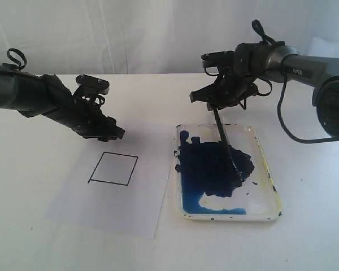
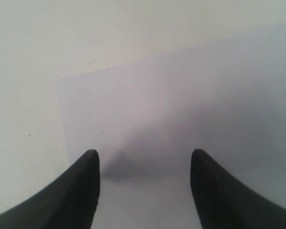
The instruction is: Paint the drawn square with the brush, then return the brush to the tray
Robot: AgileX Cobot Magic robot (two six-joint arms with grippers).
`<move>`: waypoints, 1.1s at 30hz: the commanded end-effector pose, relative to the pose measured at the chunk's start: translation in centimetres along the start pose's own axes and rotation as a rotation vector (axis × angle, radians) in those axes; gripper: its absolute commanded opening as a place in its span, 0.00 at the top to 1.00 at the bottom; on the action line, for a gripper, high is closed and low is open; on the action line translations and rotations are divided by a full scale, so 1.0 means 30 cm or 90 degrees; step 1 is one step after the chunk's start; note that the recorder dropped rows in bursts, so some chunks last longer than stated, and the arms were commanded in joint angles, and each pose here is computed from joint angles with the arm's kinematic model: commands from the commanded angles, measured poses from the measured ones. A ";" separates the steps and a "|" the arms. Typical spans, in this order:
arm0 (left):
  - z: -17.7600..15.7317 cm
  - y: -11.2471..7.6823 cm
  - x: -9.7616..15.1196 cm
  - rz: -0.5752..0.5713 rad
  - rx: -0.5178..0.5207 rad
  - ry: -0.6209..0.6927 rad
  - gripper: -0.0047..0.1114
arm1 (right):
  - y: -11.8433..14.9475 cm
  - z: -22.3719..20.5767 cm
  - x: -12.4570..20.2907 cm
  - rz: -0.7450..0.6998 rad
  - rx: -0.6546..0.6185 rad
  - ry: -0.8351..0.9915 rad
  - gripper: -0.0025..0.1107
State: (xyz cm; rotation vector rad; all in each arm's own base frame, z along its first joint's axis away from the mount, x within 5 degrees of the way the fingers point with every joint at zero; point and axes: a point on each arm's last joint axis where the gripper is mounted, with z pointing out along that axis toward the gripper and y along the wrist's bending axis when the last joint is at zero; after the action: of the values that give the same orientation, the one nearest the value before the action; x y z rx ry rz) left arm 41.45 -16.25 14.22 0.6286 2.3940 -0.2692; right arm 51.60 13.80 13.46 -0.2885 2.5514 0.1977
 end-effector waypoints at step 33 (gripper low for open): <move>0.003 0.007 0.008 -0.009 0.002 0.007 0.44 | -0.080 -0.084 -0.045 0.297 0.043 -0.034 0.98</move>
State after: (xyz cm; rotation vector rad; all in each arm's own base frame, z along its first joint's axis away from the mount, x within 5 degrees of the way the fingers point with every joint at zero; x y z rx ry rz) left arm 41.45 -16.25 14.22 0.6286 2.3940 -0.2692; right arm 51.88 12.08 15.41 0.2380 2.5461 0.3031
